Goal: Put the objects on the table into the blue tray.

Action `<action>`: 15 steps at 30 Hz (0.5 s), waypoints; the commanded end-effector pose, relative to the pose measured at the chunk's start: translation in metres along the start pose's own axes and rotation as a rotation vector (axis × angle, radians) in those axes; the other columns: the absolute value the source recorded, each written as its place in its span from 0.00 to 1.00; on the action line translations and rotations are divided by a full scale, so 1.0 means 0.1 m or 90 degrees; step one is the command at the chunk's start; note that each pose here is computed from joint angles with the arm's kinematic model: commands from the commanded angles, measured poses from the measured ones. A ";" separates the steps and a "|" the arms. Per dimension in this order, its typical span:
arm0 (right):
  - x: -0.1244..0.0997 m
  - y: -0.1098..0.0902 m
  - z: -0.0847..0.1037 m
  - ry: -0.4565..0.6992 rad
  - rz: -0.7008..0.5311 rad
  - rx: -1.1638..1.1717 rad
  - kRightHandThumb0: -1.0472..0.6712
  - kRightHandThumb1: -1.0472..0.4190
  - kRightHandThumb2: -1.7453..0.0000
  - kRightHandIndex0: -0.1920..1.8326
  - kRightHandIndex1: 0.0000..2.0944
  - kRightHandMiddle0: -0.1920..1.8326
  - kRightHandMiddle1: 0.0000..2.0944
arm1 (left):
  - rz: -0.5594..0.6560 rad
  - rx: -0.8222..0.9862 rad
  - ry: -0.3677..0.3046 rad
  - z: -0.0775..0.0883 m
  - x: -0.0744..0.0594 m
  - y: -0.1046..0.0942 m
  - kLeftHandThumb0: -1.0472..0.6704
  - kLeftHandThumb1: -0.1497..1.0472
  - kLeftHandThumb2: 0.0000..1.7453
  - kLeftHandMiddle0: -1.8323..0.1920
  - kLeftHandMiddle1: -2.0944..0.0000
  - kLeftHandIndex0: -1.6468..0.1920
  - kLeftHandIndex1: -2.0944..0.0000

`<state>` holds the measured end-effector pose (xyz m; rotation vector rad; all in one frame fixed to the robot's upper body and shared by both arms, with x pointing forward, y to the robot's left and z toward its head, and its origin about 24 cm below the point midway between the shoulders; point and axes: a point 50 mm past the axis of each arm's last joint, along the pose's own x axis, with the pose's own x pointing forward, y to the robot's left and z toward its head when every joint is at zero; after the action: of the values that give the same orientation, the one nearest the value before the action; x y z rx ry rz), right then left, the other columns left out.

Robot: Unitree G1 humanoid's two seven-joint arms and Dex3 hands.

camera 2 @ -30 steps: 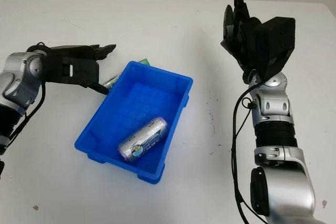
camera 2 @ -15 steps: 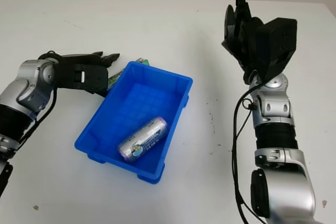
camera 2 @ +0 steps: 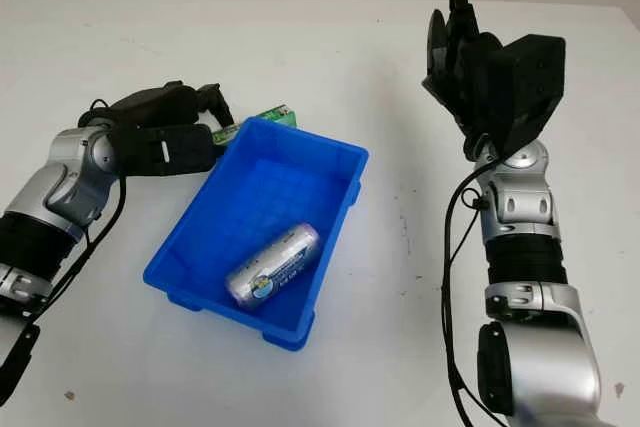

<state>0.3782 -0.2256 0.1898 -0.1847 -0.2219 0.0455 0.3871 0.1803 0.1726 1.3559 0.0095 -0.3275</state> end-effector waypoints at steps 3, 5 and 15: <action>-0.02 -0.05 -0.01 -0.005 -0.008 0.002 0.20 0.00 0.56 0.00 0.00 0.00 0.00 | -0.038 -0.028 -0.038 0.08 0.04 -0.21 0.33 1.00 0.29 0.30 0.00 0.54 0.00; -0.02 -0.05 0.00 -0.004 -0.007 0.004 0.21 0.00 0.56 0.00 0.00 0.00 0.00 | -0.038 -0.036 -0.046 0.08 0.04 -0.20 0.31 1.00 0.30 0.27 0.00 0.48 0.00; -0.03 -0.06 -0.01 -0.002 -0.006 0.012 0.22 0.00 0.57 0.00 0.00 0.00 0.00 | -0.052 -0.013 -0.066 0.03 0.05 -0.18 0.34 1.00 0.30 0.24 0.00 0.46 0.00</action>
<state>0.3774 -0.2268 0.1887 -0.1732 -0.2189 0.0489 0.3881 0.1795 0.1703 1.3225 -0.0482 -0.4104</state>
